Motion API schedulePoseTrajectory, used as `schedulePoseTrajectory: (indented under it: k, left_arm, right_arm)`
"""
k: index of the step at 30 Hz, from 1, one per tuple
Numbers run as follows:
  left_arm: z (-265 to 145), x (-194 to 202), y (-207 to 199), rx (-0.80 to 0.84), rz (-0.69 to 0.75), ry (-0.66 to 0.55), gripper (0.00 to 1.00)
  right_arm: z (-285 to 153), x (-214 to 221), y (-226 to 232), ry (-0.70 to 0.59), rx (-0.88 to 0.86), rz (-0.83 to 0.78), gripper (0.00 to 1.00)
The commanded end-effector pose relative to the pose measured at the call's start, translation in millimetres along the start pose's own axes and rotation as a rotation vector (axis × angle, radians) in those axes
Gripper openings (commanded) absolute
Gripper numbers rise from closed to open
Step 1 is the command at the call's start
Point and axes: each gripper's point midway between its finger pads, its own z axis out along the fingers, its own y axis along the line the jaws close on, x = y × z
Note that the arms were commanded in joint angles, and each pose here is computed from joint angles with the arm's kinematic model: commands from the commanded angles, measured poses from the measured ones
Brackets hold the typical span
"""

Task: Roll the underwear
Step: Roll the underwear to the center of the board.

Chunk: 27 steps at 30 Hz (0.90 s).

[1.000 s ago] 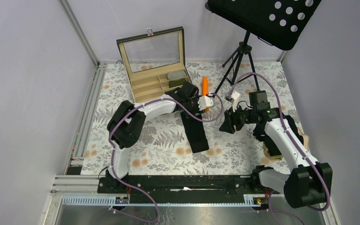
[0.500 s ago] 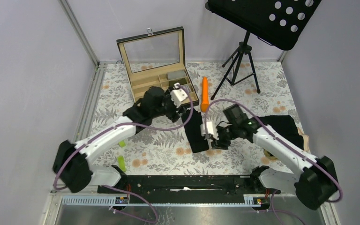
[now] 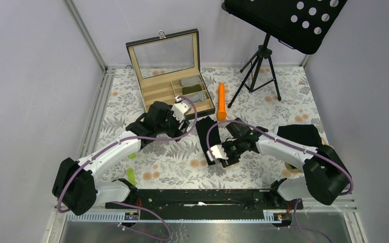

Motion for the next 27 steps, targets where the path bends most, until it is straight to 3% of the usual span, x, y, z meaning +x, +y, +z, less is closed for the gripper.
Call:
schedulePoseTrajectory:
  k: [1,7,11,14,21,25,27]
  left_arm:
    - [-11.2,-7.8,6.6,-0.024,-0.04,-0.041,0.66]
    - [-16.2,-8.5,5.3,-0.012,-0.018,-0.037,0.65]
    - [-23.5,-8.0,-3.3,0.038,0.034,-0.044,0.64]
    - [-32.9,-6.6,-8.6,0.065,0.112,-0.073,0.63]
    - [-49.2,5.7,-47.1,0.258,0.462,-0.165,0.63]
    - [-31.9,14.8,-75.3,0.362,0.686,-0.198,0.63]
    - [-19.6,21.6,-95.9,0.427,0.771,-0.215,0.63]
  right_arm:
    - [13.6,3.4,-3.3,-0.008,-0.01,-0.075,0.56]
    - [32.7,31.0,10.2,0.058,-0.065,-0.085,0.51]
    - [37.3,40.4,24.3,0.084,-0.112,-0.06,0.27]
    - [33.2,33.1,22.2,0.081,-0.142,0.028,0.15]
    - [21.7,4.1,4.1,-0.003,-0.273,0.409,0.08]
    - [19.9,-0.7,-3.1,-0.064,-0.358,0.635,0.08]
    - [19.3,2.6,-6.5,-0.063,-0.354,0.662,0.09]
